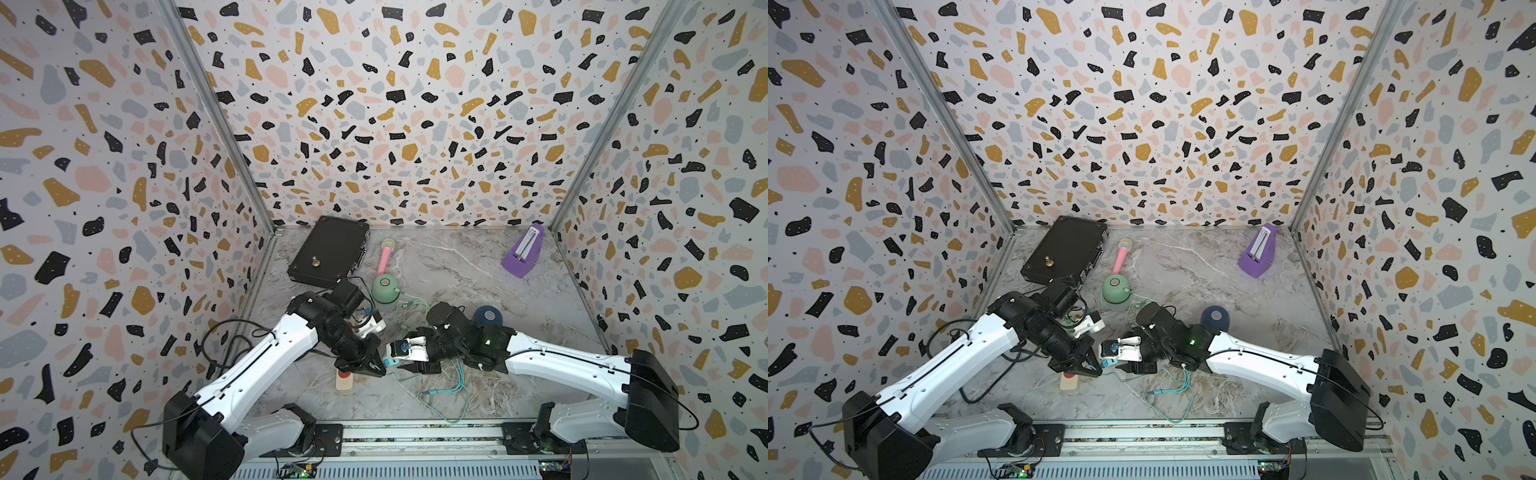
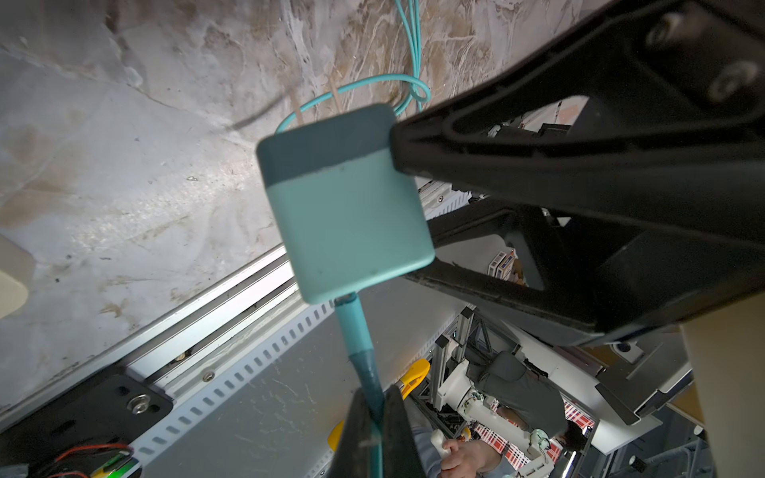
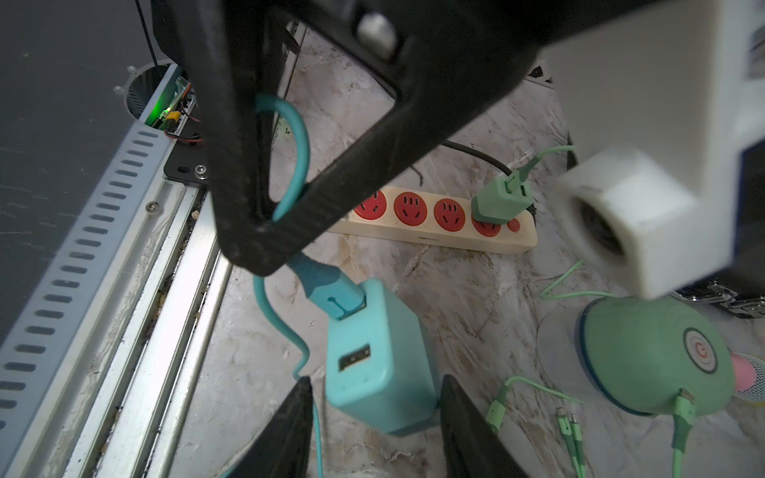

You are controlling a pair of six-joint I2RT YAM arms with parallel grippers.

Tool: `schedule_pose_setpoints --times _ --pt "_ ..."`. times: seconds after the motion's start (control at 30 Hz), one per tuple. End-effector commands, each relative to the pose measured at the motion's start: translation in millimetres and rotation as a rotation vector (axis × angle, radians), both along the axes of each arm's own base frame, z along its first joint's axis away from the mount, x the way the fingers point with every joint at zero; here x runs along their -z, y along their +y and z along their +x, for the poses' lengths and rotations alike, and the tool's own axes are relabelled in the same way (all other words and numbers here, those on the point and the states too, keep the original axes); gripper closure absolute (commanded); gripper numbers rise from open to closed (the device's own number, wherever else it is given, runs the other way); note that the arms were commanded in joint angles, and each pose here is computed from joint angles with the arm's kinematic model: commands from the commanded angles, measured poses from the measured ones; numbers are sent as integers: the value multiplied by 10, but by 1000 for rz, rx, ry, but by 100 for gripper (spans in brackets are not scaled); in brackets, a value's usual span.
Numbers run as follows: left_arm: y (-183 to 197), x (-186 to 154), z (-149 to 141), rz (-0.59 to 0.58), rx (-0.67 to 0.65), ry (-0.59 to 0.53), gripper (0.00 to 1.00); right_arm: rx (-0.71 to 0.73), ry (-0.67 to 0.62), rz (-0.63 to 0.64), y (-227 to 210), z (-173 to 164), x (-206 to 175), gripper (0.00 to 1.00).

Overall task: Charge the cordless meat grinders
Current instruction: Pick up the plug from the center of the board.

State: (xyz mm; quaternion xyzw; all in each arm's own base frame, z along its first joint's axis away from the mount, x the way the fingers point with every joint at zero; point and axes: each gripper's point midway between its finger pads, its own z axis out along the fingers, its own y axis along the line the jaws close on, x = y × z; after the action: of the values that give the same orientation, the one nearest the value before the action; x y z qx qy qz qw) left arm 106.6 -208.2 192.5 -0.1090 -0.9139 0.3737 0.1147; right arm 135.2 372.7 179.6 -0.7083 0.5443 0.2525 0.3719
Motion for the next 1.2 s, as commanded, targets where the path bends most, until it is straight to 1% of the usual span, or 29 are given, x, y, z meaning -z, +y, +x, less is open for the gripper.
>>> schedule_pose_setpoints --times 0.0,0.13,0.33,0.47,0.53,0.57,0.6,0.63,0.7,0.77,0.87,0.93,1.1,1.13,1.17 --pt "-39 -158 -44 -66 16 -9 100 -17 -37 60 96 15 -204 51" --pt "-56 -166 -72 -89 13 6 100 -44 -6 66 127 -40 -213 57" --pt "-70 -227 -82 -120 5 -12 100 -87 52 43 111 -155 -168 70" --pt "-47 -206 -78 -98 12 -19 100 -91 77 31 77 -196 -160 78" --pt "-28 -207 -55 -86 9 -34 98 -88 86 23 48 -212 -147 81" --pt "-22 -212 -33 -84 4 -40 95 -83 89 19 32 -213 -138 82" --pt "-14 -216 -14 -81 -2 -46 88 -79 92 16 18 -219 -130 84" --pt "1 -213 11 -73 -8 -55 77 -70 96 11 0 -215 -115 85" --pt "38 -226 66 -57 -19 -78 60 -51 106 1 -27 -208 -90 87" --pt "68 -266 122 -50 -26 -116 47 -15 121 -2 -56 -169 -76 88" --pt "110 -325 198 -44 -44 -163 42 48 144 9 -90 -92 -86 90" --pt "137 -318 225 -38 -54 -179 41 79 171 31 -99 -59 -135 91" --pt "210 -298 252 -12 -50 -228 41 81 243 109 -90 -118 -300 92" --pt "213 -329 240 -21 -40 -246 41 121 266 120 -139 7 -321 92" --pt "202 -375 227 -45 -29 -271 41 128 294 132 -150 19 -353 92"
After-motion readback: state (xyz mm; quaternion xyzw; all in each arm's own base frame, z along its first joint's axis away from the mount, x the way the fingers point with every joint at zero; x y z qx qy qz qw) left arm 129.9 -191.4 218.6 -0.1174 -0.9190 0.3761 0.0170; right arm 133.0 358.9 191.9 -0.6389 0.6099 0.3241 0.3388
